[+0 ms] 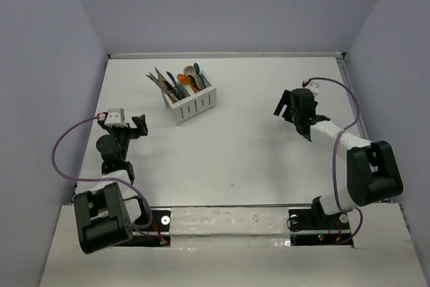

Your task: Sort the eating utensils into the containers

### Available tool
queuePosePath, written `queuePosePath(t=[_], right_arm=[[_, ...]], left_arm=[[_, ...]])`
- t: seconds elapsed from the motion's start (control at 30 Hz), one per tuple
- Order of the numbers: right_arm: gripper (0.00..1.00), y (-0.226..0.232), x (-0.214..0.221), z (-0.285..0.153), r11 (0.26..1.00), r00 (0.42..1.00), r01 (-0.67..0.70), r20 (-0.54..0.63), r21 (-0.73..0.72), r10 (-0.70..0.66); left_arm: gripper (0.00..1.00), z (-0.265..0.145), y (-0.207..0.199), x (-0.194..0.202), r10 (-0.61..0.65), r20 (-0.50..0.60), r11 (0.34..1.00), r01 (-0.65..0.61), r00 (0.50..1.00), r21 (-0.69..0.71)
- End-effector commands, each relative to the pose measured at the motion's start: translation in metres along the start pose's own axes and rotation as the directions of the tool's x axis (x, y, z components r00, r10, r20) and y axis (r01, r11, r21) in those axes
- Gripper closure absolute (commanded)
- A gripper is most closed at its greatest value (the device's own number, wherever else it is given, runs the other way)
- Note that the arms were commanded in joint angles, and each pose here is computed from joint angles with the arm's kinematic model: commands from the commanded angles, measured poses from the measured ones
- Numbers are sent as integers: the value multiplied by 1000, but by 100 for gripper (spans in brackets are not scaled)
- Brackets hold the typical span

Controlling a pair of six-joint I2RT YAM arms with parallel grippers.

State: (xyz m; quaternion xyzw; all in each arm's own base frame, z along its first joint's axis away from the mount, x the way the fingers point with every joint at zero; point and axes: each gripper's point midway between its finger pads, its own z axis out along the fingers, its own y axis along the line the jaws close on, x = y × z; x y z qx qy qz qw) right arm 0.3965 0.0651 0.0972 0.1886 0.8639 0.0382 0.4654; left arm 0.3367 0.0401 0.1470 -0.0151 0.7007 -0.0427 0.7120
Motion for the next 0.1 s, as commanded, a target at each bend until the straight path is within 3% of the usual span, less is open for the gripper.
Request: queuePosePath(t=[0.0, 0.07], right_arm=[[16, -10, -9, -6, 998, 999, -36, 38, 48, 35], [15, -13, -11, -9, 998, 998, -42, 58, 53, 39]], left_arm=[[1, 5, 2, -26, 48, 85, 999, -48, 995, -6], [1, 4, 2, -27, 49, 87, 999, -48, 995, -6]])
